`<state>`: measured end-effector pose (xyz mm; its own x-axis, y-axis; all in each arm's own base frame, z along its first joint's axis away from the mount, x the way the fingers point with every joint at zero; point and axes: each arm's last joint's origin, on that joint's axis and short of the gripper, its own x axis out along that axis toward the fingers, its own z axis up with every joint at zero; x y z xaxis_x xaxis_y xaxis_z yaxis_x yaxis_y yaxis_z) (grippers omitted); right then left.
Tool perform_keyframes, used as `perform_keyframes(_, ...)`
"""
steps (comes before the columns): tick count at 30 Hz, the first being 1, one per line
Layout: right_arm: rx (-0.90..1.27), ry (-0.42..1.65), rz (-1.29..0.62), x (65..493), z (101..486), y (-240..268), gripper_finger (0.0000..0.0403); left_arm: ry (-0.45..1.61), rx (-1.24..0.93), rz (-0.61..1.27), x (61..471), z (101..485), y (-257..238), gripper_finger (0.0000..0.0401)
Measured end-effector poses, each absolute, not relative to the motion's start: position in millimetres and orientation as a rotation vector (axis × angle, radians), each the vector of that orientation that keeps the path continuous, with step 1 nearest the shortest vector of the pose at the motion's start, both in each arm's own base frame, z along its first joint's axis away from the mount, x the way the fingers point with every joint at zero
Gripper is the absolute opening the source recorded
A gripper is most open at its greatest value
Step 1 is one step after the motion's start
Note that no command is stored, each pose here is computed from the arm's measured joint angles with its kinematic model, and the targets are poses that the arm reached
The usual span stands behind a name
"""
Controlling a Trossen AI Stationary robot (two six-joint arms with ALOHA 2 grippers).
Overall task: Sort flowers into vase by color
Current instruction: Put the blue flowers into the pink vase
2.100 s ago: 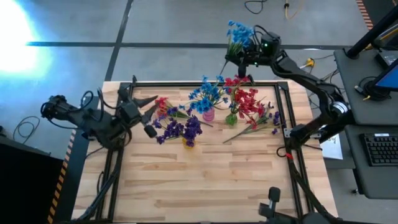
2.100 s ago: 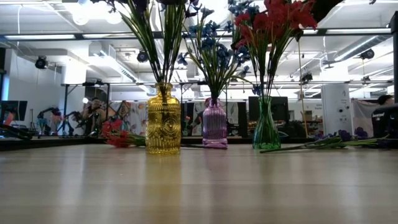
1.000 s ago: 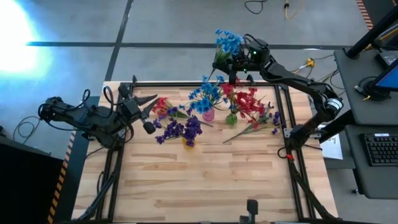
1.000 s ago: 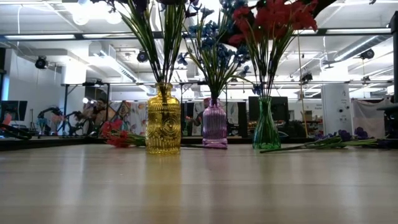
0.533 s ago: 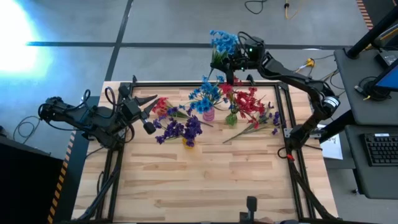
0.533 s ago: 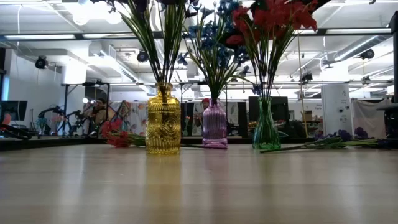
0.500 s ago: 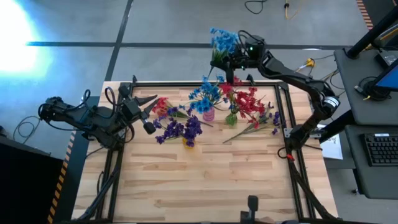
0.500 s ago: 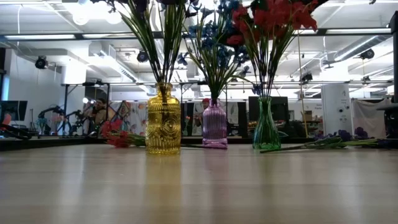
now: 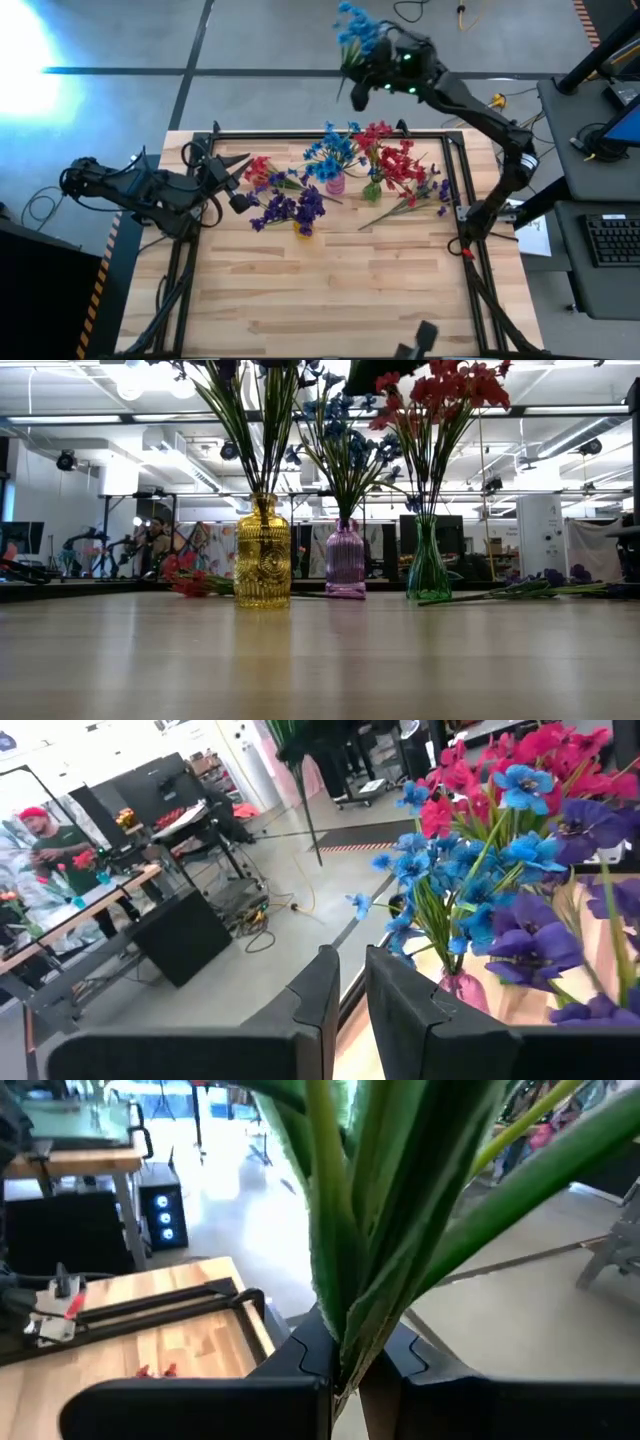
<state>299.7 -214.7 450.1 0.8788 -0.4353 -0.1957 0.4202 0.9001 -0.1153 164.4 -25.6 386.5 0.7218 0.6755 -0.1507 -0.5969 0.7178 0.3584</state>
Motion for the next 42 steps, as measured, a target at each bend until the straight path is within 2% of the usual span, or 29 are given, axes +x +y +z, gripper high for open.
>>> perform_keyframes(5,-0.070,0.240,-0.390,329,445,-208,0.0018,0.286,0.306,0.713,164,386,-25,0.0038)
perform_keyframes(14,0.032,0.362,-0.326,353,425,-208,0.0018,0.273,0.290,0.715,159,389,-24,0.0038)
perform_keyframes(25,0.102,0.467,-0.225,361,411,-185,0.0018,0.264,0.283,0.719,153,391,-22,0.0038)
perform_keyframes(42,0.112,0.525,-0.217,368,378,-188,0.0018,0.295,0.260,0.723,151,385,-21,0.0038)
